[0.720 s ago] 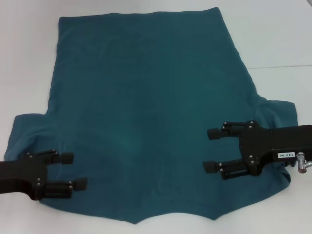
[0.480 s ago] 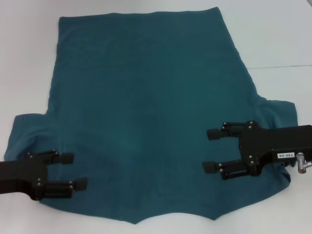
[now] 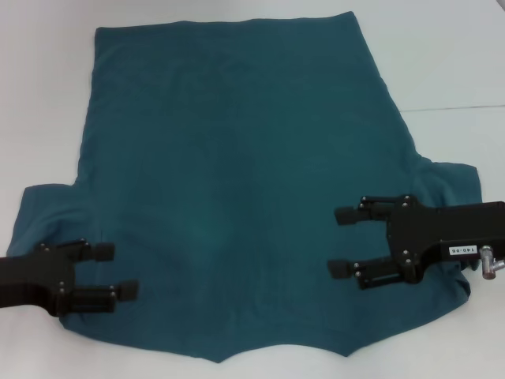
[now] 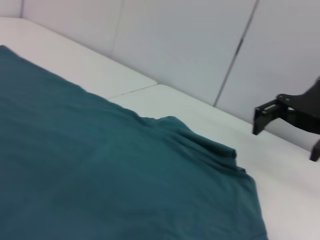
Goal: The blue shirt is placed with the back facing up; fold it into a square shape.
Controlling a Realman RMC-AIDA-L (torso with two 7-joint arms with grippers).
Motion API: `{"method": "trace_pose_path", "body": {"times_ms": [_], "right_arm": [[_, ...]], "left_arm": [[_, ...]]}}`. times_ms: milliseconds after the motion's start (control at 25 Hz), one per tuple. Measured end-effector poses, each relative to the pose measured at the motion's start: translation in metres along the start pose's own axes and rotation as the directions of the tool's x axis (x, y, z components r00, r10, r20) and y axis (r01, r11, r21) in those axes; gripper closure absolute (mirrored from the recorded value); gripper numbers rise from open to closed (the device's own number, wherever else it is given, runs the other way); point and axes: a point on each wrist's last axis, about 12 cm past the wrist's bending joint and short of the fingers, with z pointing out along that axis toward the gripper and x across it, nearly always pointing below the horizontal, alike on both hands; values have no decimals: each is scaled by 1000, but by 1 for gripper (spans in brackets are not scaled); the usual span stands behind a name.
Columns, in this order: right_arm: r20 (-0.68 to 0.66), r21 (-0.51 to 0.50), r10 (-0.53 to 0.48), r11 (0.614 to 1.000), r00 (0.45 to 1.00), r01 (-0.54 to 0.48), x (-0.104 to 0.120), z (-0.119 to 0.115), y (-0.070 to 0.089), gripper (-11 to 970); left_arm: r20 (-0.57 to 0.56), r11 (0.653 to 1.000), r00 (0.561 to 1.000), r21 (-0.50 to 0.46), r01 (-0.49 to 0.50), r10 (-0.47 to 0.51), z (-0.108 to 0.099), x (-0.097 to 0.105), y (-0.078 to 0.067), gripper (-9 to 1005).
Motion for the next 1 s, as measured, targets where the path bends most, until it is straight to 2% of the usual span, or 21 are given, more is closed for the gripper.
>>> {"method": "trace_pose_path", "body": {"times_ms": [200, 360, 440, 720, 840, 1000], "right_arm": [[-6, 1, 3, 1000, 1000, -3, -5, -1, -3, 50], [-7, 3, 12, 1000, 1000, -12, -9, -2, -5, 50], [-6, 5, 14, 1000, 1000, -14, -11, 0, -7, 50], [-10, 6, 26, 1000, 1000, -26, -19, 8, -11, 50], [-10, 4, 32, 999, 999, -32, -24, 9, -13, 50], [-9, 3, 35, 999, 999, -35, -28, 12, -15, 50]], "left_arm": [[-14, 996, 998, -56, 66, -67, -11, 1, 3, 64], [-53, 974, 989, -187, 129, -141, -28, 7, 8, 64], [-59, 947, 977, -265, 183, -205, -36, 13, 10, 64], [8, 843, 933, -428, 327, -359, -52, 18, 18, 64], [27, 809, 921, -468, 354, -387, -52, 21, 23, 63], [39, 741, 893, -543, 396, -448, -45, 27, 30, 63]]}}
